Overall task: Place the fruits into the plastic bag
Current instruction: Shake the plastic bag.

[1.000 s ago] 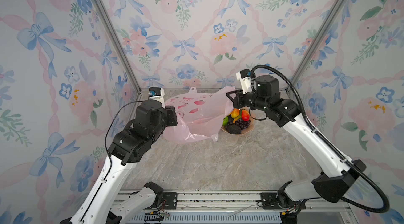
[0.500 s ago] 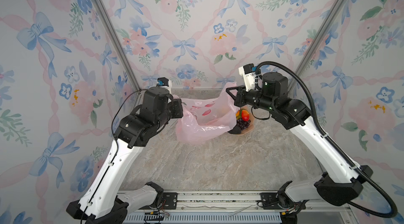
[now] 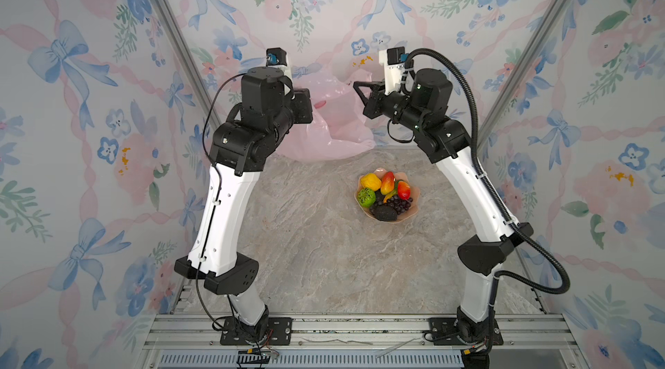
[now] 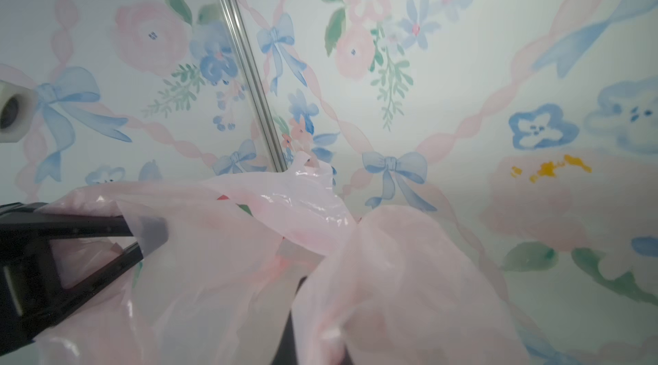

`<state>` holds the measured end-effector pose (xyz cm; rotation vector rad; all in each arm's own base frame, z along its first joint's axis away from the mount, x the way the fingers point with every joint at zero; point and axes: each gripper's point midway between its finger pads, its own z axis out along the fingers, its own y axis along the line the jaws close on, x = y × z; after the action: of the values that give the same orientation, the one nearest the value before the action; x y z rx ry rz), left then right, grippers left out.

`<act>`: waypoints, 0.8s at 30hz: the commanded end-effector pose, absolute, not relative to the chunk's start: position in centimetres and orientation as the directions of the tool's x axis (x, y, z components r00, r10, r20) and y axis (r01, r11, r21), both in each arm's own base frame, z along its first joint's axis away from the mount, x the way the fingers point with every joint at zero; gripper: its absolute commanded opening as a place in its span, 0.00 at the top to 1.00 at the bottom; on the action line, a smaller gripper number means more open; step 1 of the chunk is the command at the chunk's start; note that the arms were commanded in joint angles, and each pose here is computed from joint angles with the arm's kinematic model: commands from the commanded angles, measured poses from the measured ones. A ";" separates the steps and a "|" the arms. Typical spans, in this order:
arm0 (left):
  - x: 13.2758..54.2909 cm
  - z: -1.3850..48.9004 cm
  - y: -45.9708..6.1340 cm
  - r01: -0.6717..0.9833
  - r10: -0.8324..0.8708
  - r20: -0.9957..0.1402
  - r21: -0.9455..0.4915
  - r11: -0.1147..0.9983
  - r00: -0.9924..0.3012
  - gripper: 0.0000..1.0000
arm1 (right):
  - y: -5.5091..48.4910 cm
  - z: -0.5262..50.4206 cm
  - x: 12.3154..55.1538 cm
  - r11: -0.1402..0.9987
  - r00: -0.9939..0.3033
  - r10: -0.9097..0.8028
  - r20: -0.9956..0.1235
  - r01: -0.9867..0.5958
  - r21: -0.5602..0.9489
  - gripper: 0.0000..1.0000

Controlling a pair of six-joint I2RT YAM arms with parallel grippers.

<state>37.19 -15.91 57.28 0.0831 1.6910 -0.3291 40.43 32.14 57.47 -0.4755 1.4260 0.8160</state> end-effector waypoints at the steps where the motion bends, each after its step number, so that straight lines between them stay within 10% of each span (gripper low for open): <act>1: 33.7 59.3 -16.0 0.225 -0.013 -0.998 -0.025 0.974 -0.057 1.00 | 29.4 62.5 35.4 0.655 0.153 0.279 -0.948 -0.752 0.071 1.00; 5: 34.5 52.4 -14.4 0.089 0.098 -0.982 0.085 0.992 -0.158 1.00 | 29.1 54.1 37.7 0.716 0.065 0.228 -0.972 -0.688 0.121 1.00; 13: 37.1 23.3 -9.7 -0.003 -0.072 -0.764 -0.092 0.996 -0.642 1.00 | 29.9 23.2 43.6 0.827 -0.705 0.000 -0.710 -0.400 0.396 1.00; 24: 34.7 27.0 -10.0 0.072 -0.126 -0.809 -0.202 0.977 -0.574 1.00 | 32.3 26.8 42.8 0.773 -0.670 0.000 -0.742 -0.470 0.425 1.00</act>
<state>34.63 -9.32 26.28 -0.0318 2.1845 -0.1812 43.12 31.30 20.98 -0.3375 2.3193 0.7000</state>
